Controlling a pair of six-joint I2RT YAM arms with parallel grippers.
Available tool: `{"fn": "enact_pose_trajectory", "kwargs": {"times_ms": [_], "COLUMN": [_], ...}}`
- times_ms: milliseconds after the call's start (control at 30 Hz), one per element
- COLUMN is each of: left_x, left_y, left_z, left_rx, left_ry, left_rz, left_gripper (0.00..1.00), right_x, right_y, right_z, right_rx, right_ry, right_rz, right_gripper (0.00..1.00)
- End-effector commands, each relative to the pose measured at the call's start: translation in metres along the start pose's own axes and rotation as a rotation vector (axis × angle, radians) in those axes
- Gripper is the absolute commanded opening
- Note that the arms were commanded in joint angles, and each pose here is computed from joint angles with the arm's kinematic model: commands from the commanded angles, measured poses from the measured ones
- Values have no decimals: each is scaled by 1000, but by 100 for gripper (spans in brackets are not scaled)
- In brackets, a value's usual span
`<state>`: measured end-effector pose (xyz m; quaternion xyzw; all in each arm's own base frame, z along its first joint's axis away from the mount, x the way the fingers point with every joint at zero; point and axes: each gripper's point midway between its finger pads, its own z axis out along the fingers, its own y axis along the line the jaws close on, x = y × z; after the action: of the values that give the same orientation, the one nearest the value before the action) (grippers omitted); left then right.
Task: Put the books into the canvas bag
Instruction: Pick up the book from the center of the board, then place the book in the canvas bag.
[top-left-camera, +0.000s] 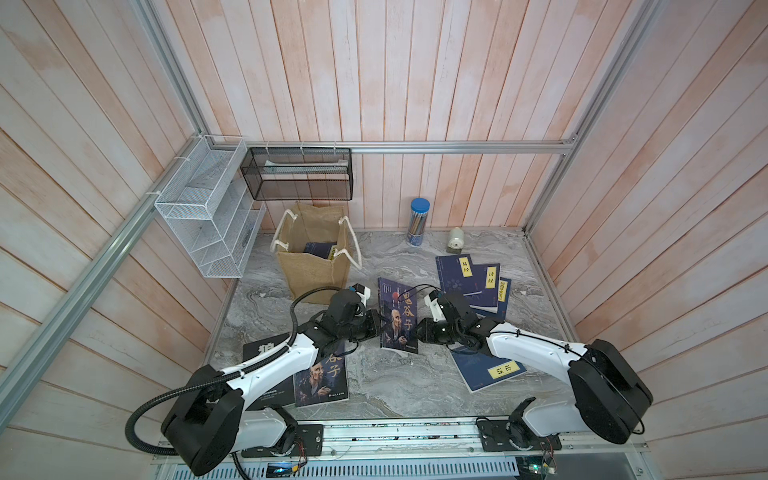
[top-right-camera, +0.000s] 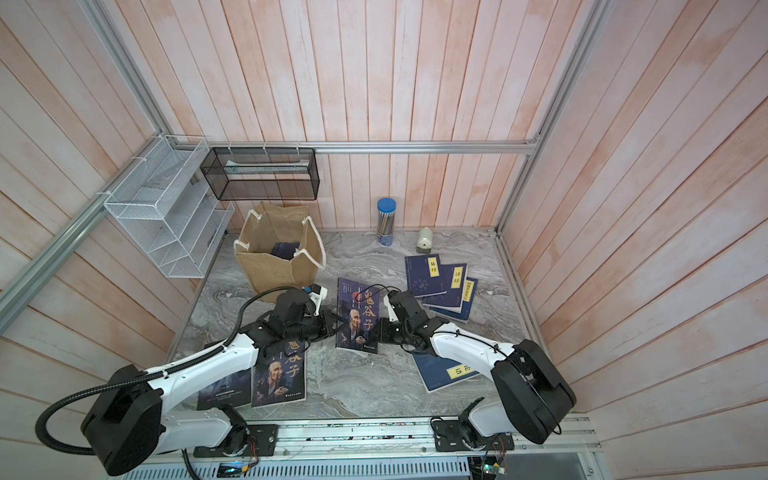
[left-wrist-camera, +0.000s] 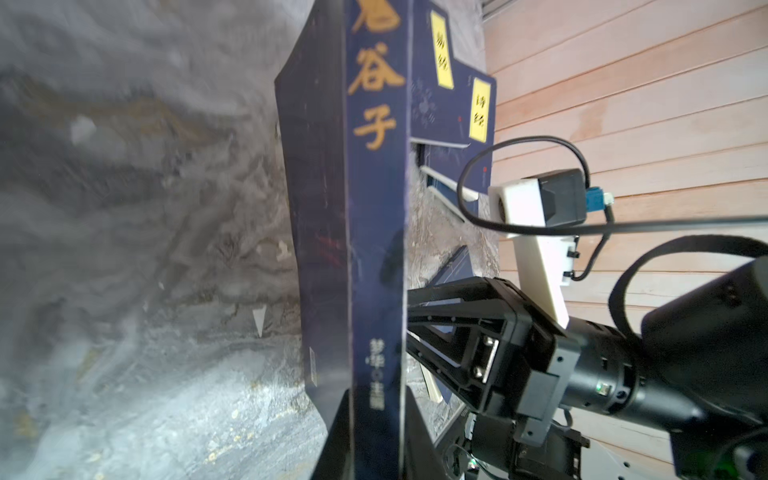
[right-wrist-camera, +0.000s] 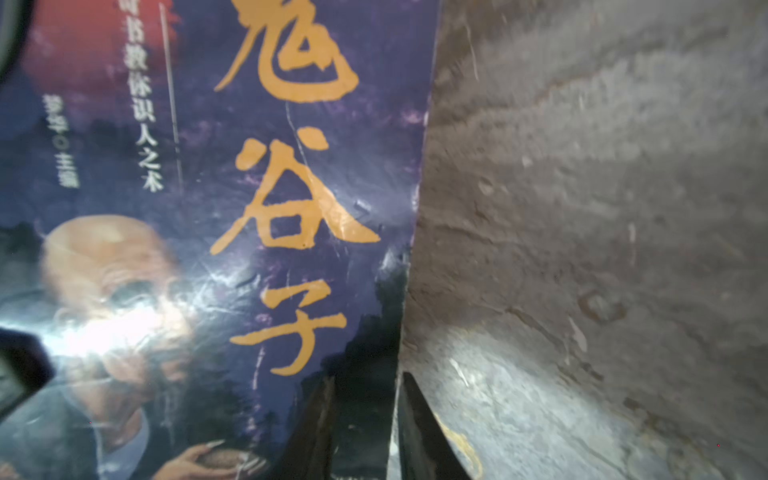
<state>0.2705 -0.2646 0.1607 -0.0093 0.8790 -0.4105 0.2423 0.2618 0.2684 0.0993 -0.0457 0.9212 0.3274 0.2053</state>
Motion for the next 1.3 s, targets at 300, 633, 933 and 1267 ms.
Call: {"fn": "enact_pose_trajectory", "kwargs": {"times_ms": [300, 633, 933, 1267], "left_x": [-79, -91, -109, -144], "left_y": [-19, -15, -35, -68], "left_z": [-131, -220, -292, -303], "left_rx": [-228, -379, -485, -566], "left_ry": [-434, -697, -862, -868], "left_rz": [383, 408, 469, 579], "left_gripper": [0, 0, 0, 0], "right_x": [-126, -198, -225, -226], "right_y": [95, 165, 214, 226], "right_z": [-25, 4, 46, 91], "right_rx": [-72, -181, -285, -310], "right_ry": [-240, -300, -287, -226], "right_rz": [-156, -202, -223, -200], "right_gripper": [34, 39, 44, 42]}}
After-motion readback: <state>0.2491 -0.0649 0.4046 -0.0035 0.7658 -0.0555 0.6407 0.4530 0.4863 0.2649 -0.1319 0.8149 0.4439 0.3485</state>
